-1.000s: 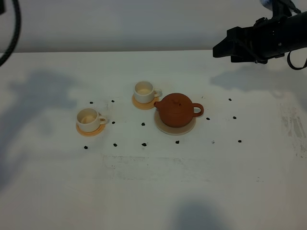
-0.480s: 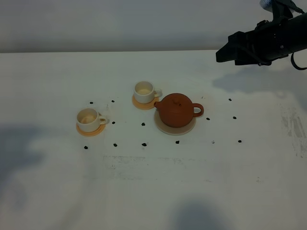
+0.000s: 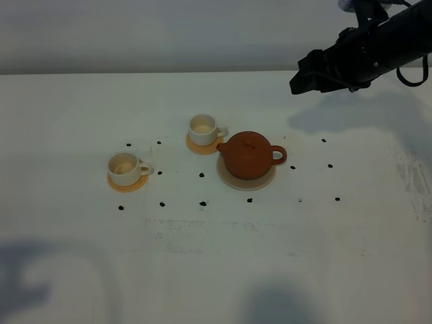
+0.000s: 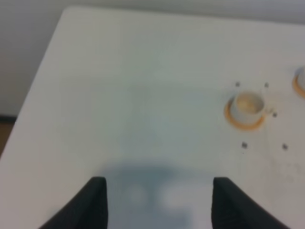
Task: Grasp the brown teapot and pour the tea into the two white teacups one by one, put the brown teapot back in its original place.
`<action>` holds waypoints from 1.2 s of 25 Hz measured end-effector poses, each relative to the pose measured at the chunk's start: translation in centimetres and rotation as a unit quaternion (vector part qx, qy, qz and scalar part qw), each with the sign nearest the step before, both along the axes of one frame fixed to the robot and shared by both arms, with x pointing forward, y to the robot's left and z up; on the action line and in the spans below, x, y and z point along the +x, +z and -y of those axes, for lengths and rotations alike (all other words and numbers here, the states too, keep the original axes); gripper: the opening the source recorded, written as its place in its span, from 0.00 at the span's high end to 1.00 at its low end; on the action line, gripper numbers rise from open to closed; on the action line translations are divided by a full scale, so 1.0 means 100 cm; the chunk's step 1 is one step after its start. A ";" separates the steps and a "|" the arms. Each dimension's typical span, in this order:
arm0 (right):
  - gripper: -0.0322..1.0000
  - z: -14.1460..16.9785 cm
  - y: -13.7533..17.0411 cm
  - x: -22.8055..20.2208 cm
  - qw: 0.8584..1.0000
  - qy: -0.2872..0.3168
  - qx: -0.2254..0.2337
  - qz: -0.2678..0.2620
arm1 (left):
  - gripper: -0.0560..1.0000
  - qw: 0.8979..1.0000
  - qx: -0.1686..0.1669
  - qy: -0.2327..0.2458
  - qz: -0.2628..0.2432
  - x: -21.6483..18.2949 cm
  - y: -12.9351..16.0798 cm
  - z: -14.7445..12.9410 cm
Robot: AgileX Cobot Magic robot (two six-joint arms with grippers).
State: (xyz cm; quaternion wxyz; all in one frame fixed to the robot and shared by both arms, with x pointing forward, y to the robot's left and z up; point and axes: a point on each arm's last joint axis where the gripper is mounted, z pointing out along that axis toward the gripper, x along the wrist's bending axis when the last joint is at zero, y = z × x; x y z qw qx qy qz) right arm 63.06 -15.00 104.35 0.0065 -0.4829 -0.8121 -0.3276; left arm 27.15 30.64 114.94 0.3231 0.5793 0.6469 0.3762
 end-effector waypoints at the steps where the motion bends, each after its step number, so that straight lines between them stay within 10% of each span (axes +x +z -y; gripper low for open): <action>1: 0.45 0.000 0.000 0.000 1.000 0.001 -0.004 0.000 | 0.47 1.000 -0.004 0.002 -0.005 -0.005 -0.007 0.000; 14: 0.45 -0.022 -0.003 -0.007 0.998 0.015 -0.049 0.027 | 0.48 1.000 -0.021 0.010 -0.006 -0.035 -0.089 0.005; 30: 0.45 -0.024 -0.024 0.006 0.996 0.001 -0.074 0.040 | 0.48 1.000 0.002 -0.003 0.015 -0.031 -0.095 0.004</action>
